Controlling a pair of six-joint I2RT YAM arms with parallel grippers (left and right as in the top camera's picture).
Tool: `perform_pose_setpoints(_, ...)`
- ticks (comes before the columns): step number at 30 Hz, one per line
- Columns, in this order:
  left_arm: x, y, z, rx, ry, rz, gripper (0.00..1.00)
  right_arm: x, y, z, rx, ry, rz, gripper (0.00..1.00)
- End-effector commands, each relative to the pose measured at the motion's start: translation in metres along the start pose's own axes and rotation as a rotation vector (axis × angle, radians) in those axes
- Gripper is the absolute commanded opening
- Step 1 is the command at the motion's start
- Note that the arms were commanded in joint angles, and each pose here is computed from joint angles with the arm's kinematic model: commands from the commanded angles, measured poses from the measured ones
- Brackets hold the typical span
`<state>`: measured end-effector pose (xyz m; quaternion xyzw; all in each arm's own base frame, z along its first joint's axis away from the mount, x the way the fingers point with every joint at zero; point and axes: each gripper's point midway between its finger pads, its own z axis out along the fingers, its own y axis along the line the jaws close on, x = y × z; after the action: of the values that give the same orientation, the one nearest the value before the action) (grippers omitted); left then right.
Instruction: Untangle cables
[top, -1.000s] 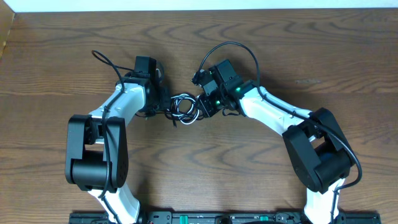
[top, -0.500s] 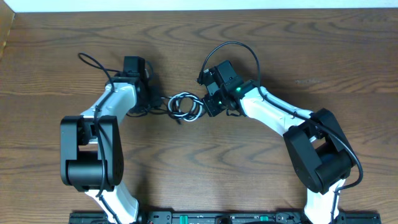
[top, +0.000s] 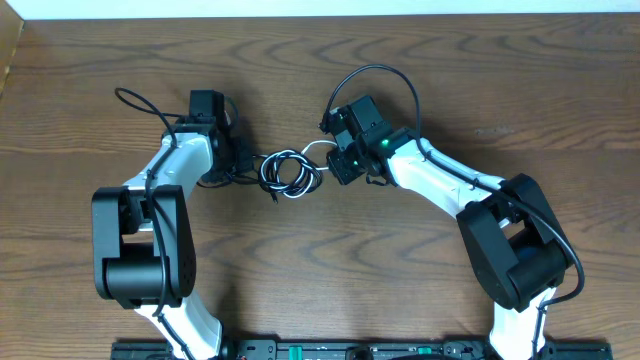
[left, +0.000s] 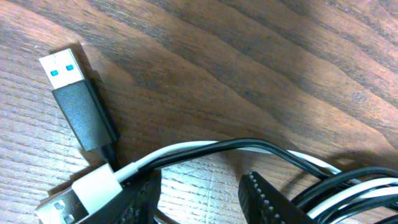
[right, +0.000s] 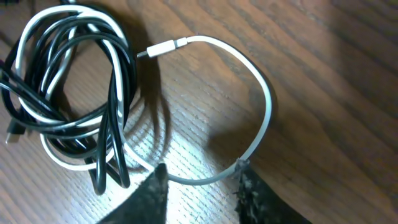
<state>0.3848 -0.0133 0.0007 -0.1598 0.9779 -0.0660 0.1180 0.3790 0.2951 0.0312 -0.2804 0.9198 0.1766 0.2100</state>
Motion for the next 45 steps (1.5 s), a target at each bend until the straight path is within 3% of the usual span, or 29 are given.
perform_pose_setpoints(1,0.018,-0.001,0.013,0.028,0.076,-0.013,0.49,-0.001,-0.002,-0.001,0.004,-0.005,-0.002,0.43)
perform_pose_setpoints(9,0.017,-0.002,0.013,0.031,0.069,-0.012,0.51,0.001,-0.002,0.007,0.003,-0.002,-0.004,0.82)
perform_pose_setpoints(14,0.016,-0.002,0.013,0.033,0.066,-0.011,0.51,0.003,-0.001,0.011,0.002,0.003,-0.006,0.99)
perform_pose_setpoints(23,0.015,-0.002,0.014,0.035,0.063,-0.011,0.57,0.004,-0.001,0.013,0.002,0.004,-0.006,0.99)
perform_pose_setpoints(45,0.014,-0.003,0.014,0.033,0.062,-0.126,0.58,0.0,-0.001,0.013,0.001,-0.01,-0.009,0.99)
